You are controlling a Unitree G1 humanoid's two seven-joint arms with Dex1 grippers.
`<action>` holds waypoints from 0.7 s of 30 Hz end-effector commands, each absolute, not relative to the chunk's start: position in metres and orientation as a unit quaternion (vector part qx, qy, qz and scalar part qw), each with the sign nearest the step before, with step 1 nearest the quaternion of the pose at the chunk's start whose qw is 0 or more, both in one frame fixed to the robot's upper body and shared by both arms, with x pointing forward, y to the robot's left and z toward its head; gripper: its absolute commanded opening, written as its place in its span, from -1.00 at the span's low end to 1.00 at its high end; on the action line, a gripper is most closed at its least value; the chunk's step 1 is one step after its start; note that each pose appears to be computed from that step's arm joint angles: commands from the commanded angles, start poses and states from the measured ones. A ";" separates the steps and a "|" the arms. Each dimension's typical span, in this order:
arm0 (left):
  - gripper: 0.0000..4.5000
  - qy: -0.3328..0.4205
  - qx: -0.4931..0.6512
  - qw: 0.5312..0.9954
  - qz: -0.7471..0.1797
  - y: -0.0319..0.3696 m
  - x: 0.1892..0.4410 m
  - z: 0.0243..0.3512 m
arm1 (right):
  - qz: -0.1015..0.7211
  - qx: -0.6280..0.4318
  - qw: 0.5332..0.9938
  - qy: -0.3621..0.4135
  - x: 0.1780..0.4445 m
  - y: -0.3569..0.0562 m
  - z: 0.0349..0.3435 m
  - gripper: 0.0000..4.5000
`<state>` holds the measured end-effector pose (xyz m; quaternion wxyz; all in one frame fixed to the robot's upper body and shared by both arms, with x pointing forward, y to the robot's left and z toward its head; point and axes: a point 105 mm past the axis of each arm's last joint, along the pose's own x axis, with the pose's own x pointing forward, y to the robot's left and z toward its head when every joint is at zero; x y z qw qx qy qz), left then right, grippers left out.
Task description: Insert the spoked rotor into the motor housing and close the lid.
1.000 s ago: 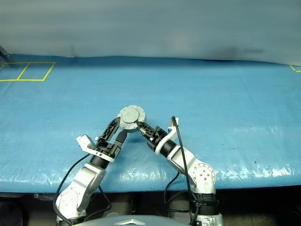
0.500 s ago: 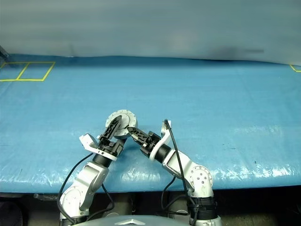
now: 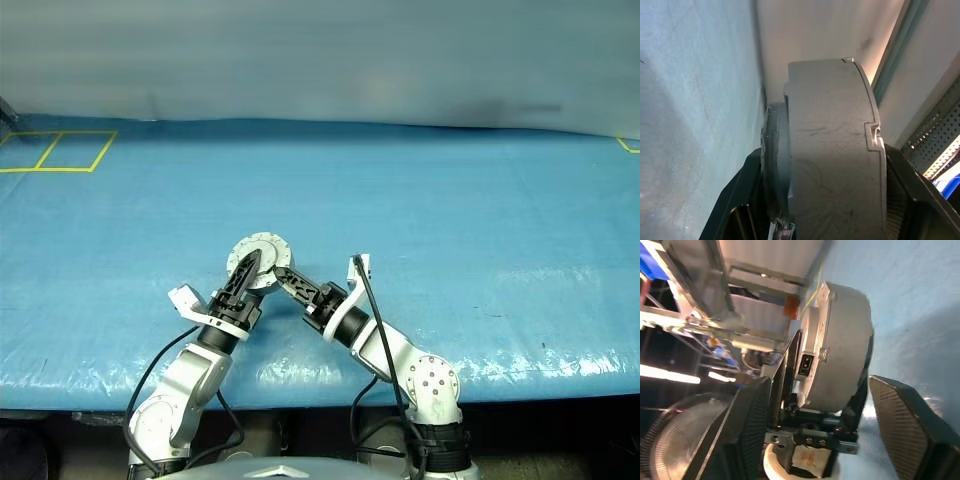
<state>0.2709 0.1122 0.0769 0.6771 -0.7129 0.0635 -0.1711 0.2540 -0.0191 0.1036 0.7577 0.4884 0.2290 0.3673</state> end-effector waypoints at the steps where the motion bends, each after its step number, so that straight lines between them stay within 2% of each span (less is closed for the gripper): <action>1: 0.08 0.019 -0.708 0.682 -0.182 0.116 0.285 0.098 | 0.399 0.374 0.812 0.203 0.244 -0.024 0.100 0.83; 2: 0.08 0.017 -0.699 0.693 -0.173 0.120 0.291 0.098 | 0.402 0.344 0.825 0.198 0.242 -0.028 0.097 0.99; 7: 0.08 -0.002 -0.642 0.750 -0.163 0.138 0.326 0.104 | 0.383 0.214 0.885 0.159 0.242 -0.045 0.083 1.00; 9: 0.08 -0.007 -0.615 0.775 -0.146 0.148 0.347 0.104 | 0.354 0.141 0.914 0.139 0.246 -0.055 0.074 1.00; 12: 0.08 -0.013 -0.581 0.807 -0.106 0.164 0.378 0.104 | 0.312 0.086 0.939 0.113 0.251 -0.067 0.067 1.00; 17: 0.08 -0.024 -0.539 0.838 -0.080 0.178 0.424 0.115 | 0.268 0.040 0.959 0.083 0.251 -0.076 0.060 1.00; 21: 0.08 -0.016 -0.512 0.855 -0.074 0.181 0.445 0.119 | 0.263 0.024 0.963 0.063 0.250 -0.077 0.060 1.00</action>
